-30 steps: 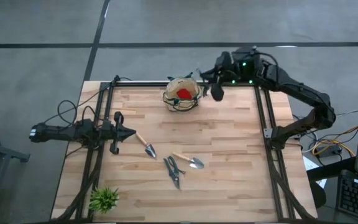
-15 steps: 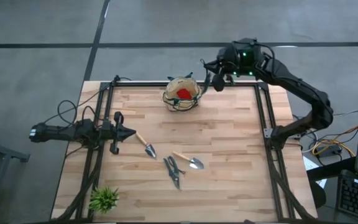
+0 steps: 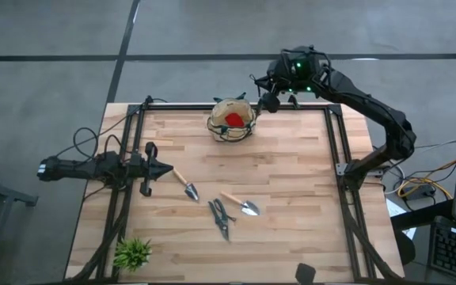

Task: Pick & Place Garden tools in Gardening bag
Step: Put the top right shear scissors into the gardening bag

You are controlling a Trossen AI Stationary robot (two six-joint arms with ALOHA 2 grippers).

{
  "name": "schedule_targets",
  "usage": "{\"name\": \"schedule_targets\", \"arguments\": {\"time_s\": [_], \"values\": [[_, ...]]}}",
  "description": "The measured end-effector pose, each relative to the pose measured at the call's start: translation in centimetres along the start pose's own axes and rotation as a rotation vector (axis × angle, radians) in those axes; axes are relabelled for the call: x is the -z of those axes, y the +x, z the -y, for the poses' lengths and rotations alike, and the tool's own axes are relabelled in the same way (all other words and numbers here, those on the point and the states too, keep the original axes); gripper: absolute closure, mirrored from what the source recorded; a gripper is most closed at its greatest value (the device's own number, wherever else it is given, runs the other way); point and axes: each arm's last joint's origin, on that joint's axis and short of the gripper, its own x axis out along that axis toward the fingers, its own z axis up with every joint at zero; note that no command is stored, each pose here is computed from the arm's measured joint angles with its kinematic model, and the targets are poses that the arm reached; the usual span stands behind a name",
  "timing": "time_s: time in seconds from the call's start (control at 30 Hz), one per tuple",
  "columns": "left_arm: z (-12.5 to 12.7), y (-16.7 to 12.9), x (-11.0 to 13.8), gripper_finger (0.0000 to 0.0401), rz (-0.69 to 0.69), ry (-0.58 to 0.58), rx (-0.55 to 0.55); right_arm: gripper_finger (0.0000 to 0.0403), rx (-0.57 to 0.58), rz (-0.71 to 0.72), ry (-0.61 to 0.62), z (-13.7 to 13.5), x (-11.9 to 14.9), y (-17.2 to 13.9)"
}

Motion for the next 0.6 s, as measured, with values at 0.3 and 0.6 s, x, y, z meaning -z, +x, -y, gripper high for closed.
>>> {"name": "schedule_targets", "arguments": {"time_s": [0.3,0.6], "values": [[0.00,0.00,0.00,0.0388,0.000,0.000,0.000,0.0395,0.004,0.075,0.001,0.52,-0.54,0.54],[0.00,0.00,0.00,0.0388,0.000,0.000,0.000,0.0395,0.016,0.098,0.011,0.88,-0.68,0.55]]}}
